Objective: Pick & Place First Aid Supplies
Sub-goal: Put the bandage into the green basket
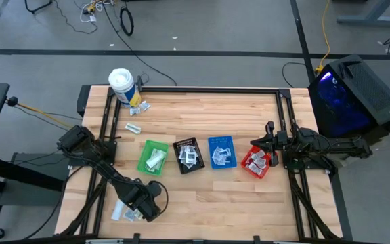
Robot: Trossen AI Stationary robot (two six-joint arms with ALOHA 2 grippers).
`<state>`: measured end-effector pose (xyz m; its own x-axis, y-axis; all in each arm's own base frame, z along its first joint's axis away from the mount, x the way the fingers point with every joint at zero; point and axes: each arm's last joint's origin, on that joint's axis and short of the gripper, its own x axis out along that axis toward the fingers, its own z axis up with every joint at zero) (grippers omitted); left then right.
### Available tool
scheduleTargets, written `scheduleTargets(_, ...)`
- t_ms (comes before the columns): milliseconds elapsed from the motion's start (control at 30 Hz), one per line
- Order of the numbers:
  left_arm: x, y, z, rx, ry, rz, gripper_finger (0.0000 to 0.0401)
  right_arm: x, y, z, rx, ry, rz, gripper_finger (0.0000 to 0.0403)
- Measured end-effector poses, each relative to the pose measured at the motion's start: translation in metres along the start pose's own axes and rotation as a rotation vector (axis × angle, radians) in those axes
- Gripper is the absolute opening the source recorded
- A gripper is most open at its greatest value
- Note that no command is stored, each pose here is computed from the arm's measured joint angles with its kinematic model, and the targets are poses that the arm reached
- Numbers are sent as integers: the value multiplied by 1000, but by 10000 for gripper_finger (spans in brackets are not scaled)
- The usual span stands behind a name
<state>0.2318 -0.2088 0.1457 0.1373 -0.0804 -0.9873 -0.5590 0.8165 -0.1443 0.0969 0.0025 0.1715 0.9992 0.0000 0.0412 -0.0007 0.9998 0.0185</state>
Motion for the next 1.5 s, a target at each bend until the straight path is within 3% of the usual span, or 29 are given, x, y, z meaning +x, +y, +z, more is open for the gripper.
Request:
scheduleTargets(200,0,0,1,-5,6,-1,176,0,0,0,0,0,0,23)
scheduleTargets(600,-5,-2,5,-39,74,-12,267,0,0,0,0,0,0,23)
scheduleTargets(1033,-7,-4,6,-155,68,-10,264,0,0,0,0,0,0,23)
scheduleTargets(1500,4,-9,4,-164,82,20,264,0,0,0,0,1,0,23)
